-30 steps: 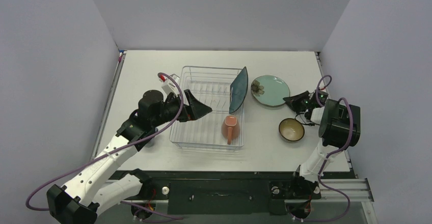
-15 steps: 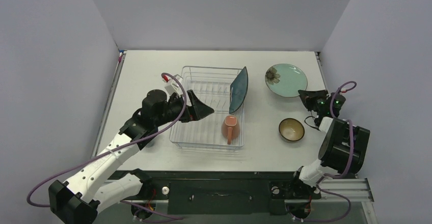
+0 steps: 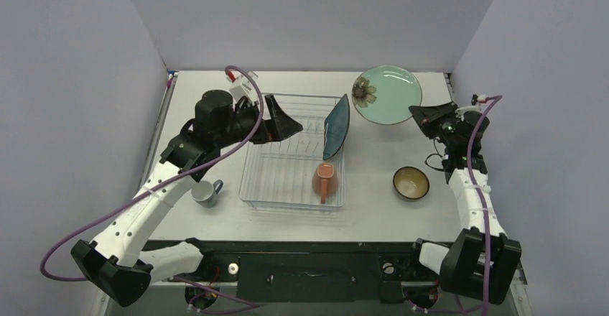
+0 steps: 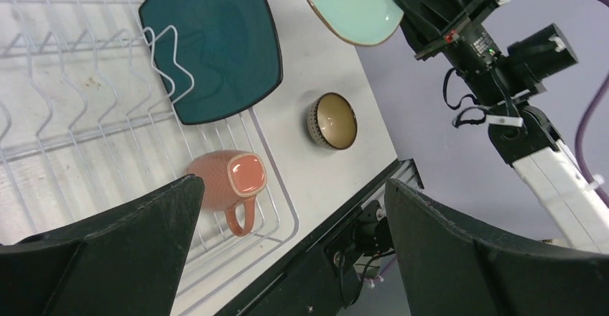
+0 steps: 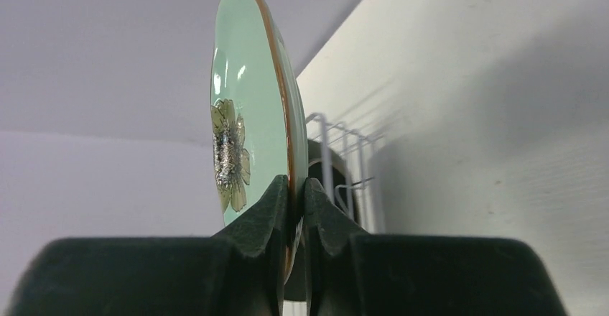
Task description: Load the mixed dishes into the dish rack
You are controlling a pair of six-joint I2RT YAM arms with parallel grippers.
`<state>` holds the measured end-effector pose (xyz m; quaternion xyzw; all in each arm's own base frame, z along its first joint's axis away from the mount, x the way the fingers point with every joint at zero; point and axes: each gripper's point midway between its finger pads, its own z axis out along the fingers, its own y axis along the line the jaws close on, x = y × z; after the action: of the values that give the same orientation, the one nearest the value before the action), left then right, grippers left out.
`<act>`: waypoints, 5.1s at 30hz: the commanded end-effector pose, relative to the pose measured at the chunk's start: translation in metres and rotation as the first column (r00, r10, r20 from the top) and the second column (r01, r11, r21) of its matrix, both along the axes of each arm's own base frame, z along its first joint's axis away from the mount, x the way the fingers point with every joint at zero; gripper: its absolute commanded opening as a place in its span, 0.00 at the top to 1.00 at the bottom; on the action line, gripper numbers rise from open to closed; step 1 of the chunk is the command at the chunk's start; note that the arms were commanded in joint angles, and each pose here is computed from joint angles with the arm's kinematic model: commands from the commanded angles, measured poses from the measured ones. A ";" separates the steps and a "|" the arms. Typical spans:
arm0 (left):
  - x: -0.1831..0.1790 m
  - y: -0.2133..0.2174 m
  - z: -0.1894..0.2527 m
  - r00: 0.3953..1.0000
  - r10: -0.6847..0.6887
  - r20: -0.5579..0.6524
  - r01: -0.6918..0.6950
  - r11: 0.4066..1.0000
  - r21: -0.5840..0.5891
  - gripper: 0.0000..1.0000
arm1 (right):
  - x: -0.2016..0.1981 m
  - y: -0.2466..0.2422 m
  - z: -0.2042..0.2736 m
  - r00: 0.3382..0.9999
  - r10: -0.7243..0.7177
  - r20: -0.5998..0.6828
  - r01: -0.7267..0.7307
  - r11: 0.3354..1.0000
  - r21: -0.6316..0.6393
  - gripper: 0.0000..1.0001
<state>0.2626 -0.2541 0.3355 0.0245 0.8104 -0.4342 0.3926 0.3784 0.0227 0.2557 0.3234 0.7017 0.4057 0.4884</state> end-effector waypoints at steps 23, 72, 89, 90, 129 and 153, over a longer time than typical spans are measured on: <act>0.023 0.029 0.023 0.990 0.140 0.019 -0.137 0.981 -0.135 0.15 | -0.102 0.244 0.129 0.792 0.549 0.269 -0.591 0.799 0.108 1.00; 0.007 0.091 -0.038 0.951 0.305 0.047 -0.309 0.943 0.126 0.04 | -0.112 0.217 0.096 0.959 0.249 0.138 -0.198 0.931 -0.308 1.00; -0.009 0.137 -0.030 0.902 0.377 0.208 -0.422 0.870 0.254 0.03 | -0.077 0.204 0.130 0.955 -0.232 0.183 0.268 0.418 -0.868 1.00; -0.009 0.136 -0.030 0.903 0.375 0.207 -0.420 0.872 0.252 0.03 | -0.074 0.209 0.127 0.955 -0.232 0.186 0.265 0.386 -0.884 1.00; -0.010 0.114 -0.041 0.938 0.283 0.198 -0.328 0.910 0.253 0.03 | 0.005 0.237 -0.044 0.979 -0.138 -0.147 -0.085 0.378 -0.922 1.00; -0.012 0.096 -0.041 0.959 0.229 0.164 -0.259 0.947 0.192 0.03 | -0.006 0.233 -0.024 0.976 0.080 -0.200 -0.213 0.512 -0.832 0.42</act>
<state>0.2463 -0.1489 0.2779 -0.0084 0.8382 -0.2635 0.4775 0.3761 0.2533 0.1766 0.0210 0.8912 0.0056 0.4532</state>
